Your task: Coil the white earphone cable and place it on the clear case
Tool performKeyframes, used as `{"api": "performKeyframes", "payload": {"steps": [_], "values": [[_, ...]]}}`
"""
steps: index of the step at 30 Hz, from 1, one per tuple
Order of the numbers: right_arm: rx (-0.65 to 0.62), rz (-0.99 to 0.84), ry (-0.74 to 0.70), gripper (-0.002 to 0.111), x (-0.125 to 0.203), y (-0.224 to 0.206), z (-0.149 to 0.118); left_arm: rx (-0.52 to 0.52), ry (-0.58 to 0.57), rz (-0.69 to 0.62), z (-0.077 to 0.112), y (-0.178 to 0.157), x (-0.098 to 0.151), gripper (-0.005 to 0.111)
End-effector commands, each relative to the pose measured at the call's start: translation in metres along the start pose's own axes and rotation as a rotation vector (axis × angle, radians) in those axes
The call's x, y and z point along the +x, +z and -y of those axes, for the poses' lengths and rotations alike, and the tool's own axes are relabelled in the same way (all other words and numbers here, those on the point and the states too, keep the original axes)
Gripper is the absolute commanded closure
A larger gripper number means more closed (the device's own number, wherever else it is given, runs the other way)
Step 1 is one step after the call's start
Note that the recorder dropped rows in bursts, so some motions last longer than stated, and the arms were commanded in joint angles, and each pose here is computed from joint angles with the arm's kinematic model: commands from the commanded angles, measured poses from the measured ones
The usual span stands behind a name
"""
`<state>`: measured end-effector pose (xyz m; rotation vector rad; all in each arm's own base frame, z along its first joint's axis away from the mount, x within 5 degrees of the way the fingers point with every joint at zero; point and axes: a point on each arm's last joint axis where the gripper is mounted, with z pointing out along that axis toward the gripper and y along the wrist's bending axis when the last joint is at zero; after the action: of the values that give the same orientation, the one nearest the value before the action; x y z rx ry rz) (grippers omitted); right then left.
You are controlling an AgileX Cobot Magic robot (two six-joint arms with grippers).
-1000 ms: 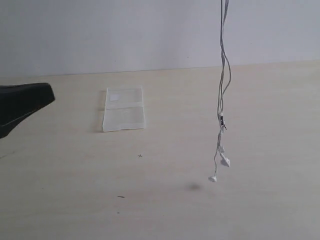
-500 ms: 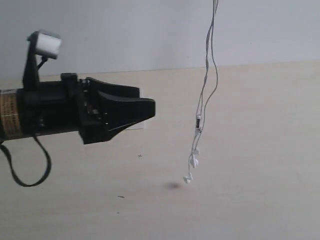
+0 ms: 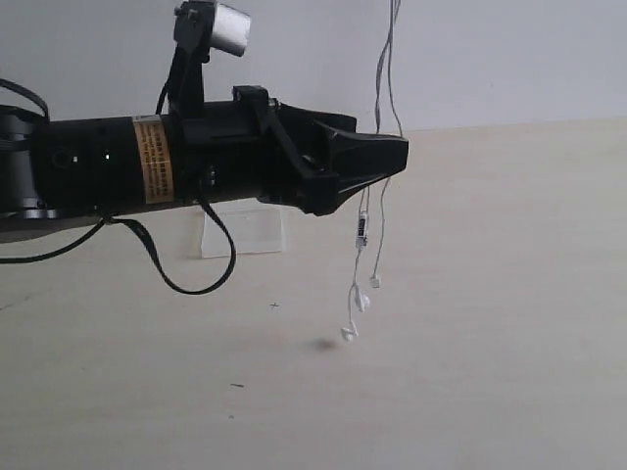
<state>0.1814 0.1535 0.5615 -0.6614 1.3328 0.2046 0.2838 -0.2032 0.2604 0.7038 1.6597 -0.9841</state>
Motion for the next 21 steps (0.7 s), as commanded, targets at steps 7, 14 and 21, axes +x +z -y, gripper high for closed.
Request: {"api": "performKeyframes", "payload": {"steps": [7,14,21], "values": [[0.009,0.016,-0.004,0.108,-0.004,-0.003,0.003,0.012,-0.041,0.014,-0.006,0.027,-0.004,0.037],[0.012,0.013,-0.008,0.108,-0.004,-0.003,0.003,0.041,-0.035,0.008,0.000,0.032,-0.002,0.037],[0.012,0.013,-0.008,0.108,-0.004,-0.003,0.003,0.080,-0.049,0.020,0.004,0.032,-0.003,0.037]]}}
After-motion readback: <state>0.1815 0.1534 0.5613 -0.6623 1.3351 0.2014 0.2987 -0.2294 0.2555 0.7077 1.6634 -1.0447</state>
